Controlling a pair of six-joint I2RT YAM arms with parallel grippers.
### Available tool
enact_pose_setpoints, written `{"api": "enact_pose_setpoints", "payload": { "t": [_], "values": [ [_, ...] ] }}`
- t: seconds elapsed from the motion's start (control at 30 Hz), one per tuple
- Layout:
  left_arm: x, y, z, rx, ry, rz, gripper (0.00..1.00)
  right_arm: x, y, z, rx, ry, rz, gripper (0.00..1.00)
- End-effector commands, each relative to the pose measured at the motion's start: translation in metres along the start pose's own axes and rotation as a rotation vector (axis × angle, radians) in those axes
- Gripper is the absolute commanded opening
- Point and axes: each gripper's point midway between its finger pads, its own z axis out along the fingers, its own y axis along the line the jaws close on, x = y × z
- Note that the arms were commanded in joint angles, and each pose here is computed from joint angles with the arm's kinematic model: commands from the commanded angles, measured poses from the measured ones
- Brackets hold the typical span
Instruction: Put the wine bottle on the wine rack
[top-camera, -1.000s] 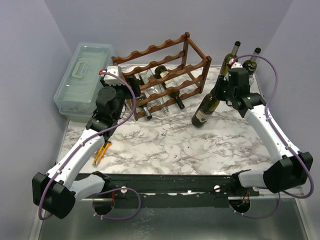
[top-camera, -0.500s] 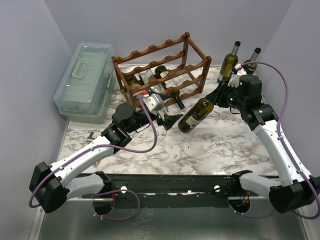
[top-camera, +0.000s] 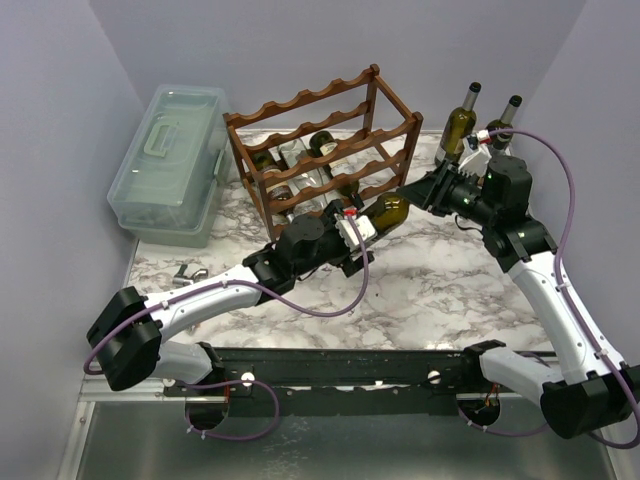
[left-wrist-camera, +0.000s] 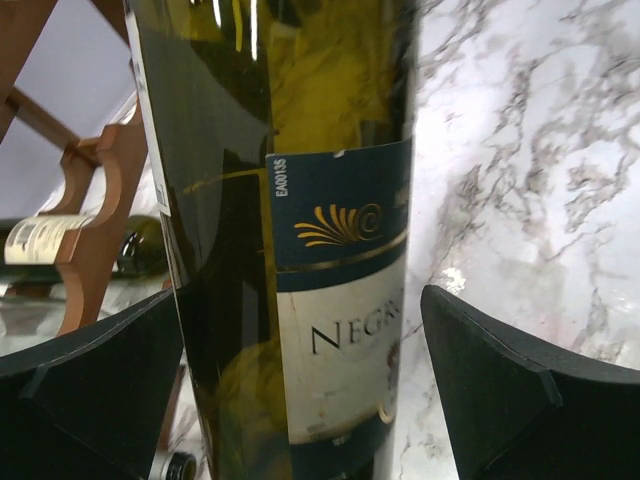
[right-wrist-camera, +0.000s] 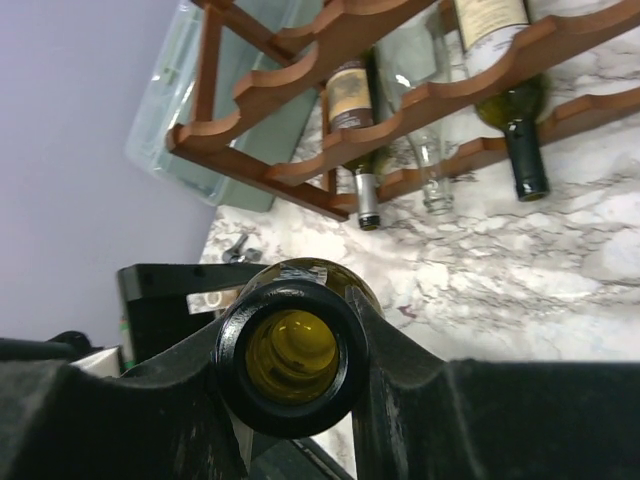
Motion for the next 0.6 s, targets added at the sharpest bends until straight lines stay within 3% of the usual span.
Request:
{"api": "enact_pose_setpoints", "payload": {
  "t": [0.0, 0.07, 0.2, 0.3, 0.47, 0.57],
  "values": [
    [0.001, 0.025, -0.002, -0.135, 0.046, 0.038, 0.96, -0.019, 0.052, -0.017, -0.210, -0.063, 0.010, 0.01],
    [0.003, 0.032, -0.003, -0.173, 0.060, 0.045, 0.94, -0.014, 0.052, -0.016, -0.223, -0.043, 0.021, 0.01],
    [0.002, 0.041, -0.008, -0.220, 0.067, 0.061, 0.77, -0.005, 0.049, -0.015, -0.233, -0.020, 0.040, 0.01],
    [-0.001, 0.048, -0.013, -0.255, 0.066, 0.076, 0.52, -0.002, 0.045, -0.014, -0.219, -0.014, 0.034, 0.03],
    [-0.004, 0.061, -0.025, -0.321, 0.077, 0.134, 0.08, -0.002, 0.032, -0.015, -0.137, -0.002, -0.023, 0.37],
    [-0.003, 0.067, -0.030, -0.346, 0.089, 0.188, 0.00, 0.002, 0.023, -0.017, -0.088, 0.026, -0.066, 0.57]
  ]
}}
